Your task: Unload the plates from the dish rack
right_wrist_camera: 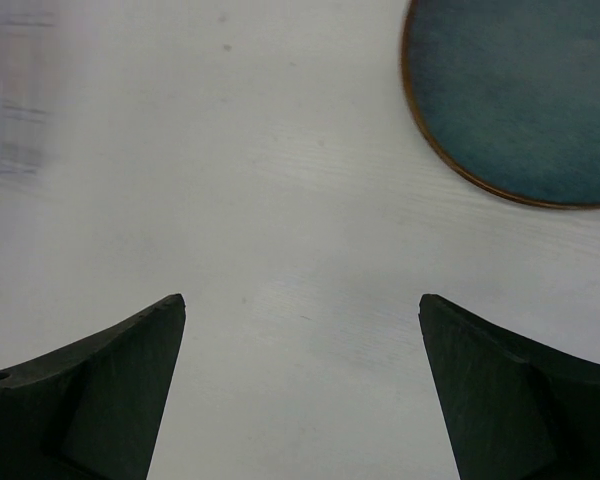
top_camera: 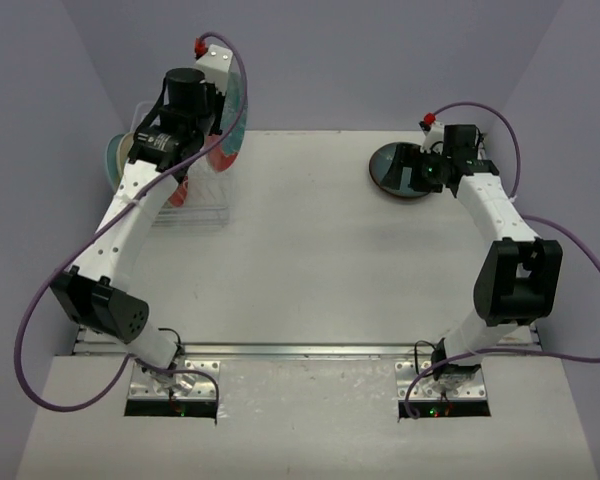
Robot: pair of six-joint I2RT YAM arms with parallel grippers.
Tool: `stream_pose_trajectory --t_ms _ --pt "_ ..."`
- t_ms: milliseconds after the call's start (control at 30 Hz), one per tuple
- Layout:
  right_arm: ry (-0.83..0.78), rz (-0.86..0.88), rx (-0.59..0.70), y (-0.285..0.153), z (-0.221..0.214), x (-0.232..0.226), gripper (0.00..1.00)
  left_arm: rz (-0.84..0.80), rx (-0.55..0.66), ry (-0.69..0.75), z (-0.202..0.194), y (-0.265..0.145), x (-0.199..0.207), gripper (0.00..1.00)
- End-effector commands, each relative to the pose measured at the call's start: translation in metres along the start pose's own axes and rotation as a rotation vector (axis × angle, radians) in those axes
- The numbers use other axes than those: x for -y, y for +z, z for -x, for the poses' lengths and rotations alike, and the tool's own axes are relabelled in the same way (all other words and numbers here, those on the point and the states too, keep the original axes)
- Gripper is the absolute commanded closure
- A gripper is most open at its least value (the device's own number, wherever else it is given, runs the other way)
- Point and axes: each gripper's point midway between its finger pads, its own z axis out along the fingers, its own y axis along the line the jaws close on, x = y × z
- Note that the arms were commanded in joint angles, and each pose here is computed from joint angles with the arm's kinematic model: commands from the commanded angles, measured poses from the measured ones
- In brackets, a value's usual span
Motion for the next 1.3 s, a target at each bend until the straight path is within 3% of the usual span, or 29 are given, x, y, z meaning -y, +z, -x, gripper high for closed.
stream_pose_trajectory --t_ms 0,167,333,467,767,867,900,933,967,1000,1100,1167,1267 --pt "-0.053 0.393 0.143 -0.038 0.033 -0.094 0.03 -0.500 0.152 -0.132 0.029 -0.059 0.074 1.00" --pt "-0.117 0.577 0.141 -0.056 0.026 -0.141 0.09 -0.866 0.069 -0.169 -0.003 -0.094 0.132 1.00" --pt "-0.225 0.660 0.088 -0.059 0.007 -0.180 0.25 -1.133 -0.017 -0.199 -0.034 -0.119 0.168 1.00" --pt "-0.311 0.711 0.020 -0.058 -0.020 -0.202 0.35 -1.252 -0.056 -0.221 -0.040 -0.131 0.179 1.00" --pt "-0.407 0.801 -0.097 -0.058 -0.061 -0.222 0.51 -1.351 -0.107 -0.229 -0.052 -0.137 0.189 1.00" --pt "-0.427 0.797 -0.122 -0.053 -0.067 -0.223 0.63 -1.373 -0.110 -0.227 -0.052 -0.139 0.190 1.00" --pt "-0.433 0.802 -0.136 -0.053 -0.068 -0.224 0.75 -1.378 -0.111 -0.225 -0.052 -0.138 0.191 1.00" --pt "-0.426 0.802 -0.158 -0.051 -0.072 -0.224 0.78 -1.376 -0.111 -0.224 -0.052 -0.138 0.191 1.00" --pt "-0.414 0.798 -0.182 -0.049 -0.075 -0.223 0.92 -1.366 -0.112 -0.221 -0.052 -0.135 0.190 1.00" --pt "-0.408 0.790 -0.195 -0.047 -0.076 -0.222 1.00 -1.348 -0.115 -0.218 -0.053 -0.131 0.190 0.98" --pt "-0.402 0.770 -0.203 -0.044 -0.077 -0.218 1.00 -1.303 -0.127 -0.219 -0.055 -0.124 0.188 0.85" --pt "-0.360 0.739 -0.198 -0.040 -0.071 -0.213 1.00 -1.181 -0.145 -0.234 -0.057 -0.103 0.182 0.37" --pt "-0.230 0.691 -0.190 -0.029 -0.052 -0.193 1.00 -1.004 -0.177 -0.267 -0.058 -0.076 0.167 0.09"
